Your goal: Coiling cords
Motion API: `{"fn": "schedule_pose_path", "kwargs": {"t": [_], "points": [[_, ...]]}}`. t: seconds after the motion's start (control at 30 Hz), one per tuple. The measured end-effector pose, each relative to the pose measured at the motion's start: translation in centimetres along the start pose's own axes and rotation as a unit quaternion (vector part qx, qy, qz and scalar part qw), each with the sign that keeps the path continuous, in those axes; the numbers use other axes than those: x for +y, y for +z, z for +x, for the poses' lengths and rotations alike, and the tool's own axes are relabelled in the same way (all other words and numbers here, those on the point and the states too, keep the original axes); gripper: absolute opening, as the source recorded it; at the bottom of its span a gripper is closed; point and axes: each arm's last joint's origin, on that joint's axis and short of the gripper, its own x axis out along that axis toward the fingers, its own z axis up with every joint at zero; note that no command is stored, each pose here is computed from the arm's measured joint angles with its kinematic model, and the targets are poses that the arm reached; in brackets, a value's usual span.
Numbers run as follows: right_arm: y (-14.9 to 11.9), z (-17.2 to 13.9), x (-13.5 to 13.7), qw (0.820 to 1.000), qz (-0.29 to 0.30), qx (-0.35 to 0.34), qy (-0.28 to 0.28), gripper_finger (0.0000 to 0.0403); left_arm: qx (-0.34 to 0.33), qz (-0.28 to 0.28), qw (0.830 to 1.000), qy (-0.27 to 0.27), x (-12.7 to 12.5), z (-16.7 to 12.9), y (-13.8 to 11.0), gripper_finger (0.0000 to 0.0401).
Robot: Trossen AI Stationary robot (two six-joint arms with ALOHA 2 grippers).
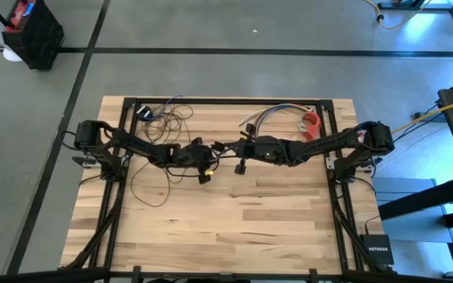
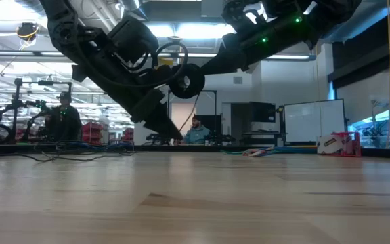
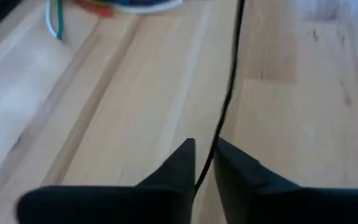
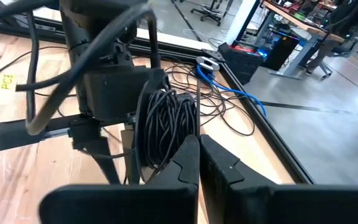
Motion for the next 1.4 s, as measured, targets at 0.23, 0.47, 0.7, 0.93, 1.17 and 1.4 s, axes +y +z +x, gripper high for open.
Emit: {"fn": "schedule_pose_path", "kwargs": {"t": [0.23,0.47,0.7,0.93,1.17,1.4], "points": [[0.0,0.0,0.0,1.000,-0.002,0.001,0.001,0.0005,0.050,0.029,0.998,0.003,0.1,0.0,-1.0,0.0112],[0.0,0.0,0.0,1.000,-0.009,0.002,-0.001,0.0005,0.051,0.044,0.998,0.004,0.2,0.0,-1.0,0.0082],[0.5,-0.2,-0.2,1.000,-0.002,-0.017,-0.010,0.0005,0.000,0.029,0.999,0.013,0.2,0.0,0.0,0.0012],[0.8,-0.2,-0.2,0.999,0.006,-0.032,-0.012,0.0005,-0.055,0.019,0.998,-0.002,-0.4,-0.1,1.1,0.0003],[1.0,-0.2,0.0,0.999,0.006,-0.041,-0.002,0.0005,0.016,0.026,0.998,0.051,0.9,0.2,-0.3,0.0001],[0.9,-0.2,0.2,0.999,0.003,-0.040,0.024,0.0005,0.058,0.040,0.994,0.078,1.3,0.1,-1.1,0.0004]]}}
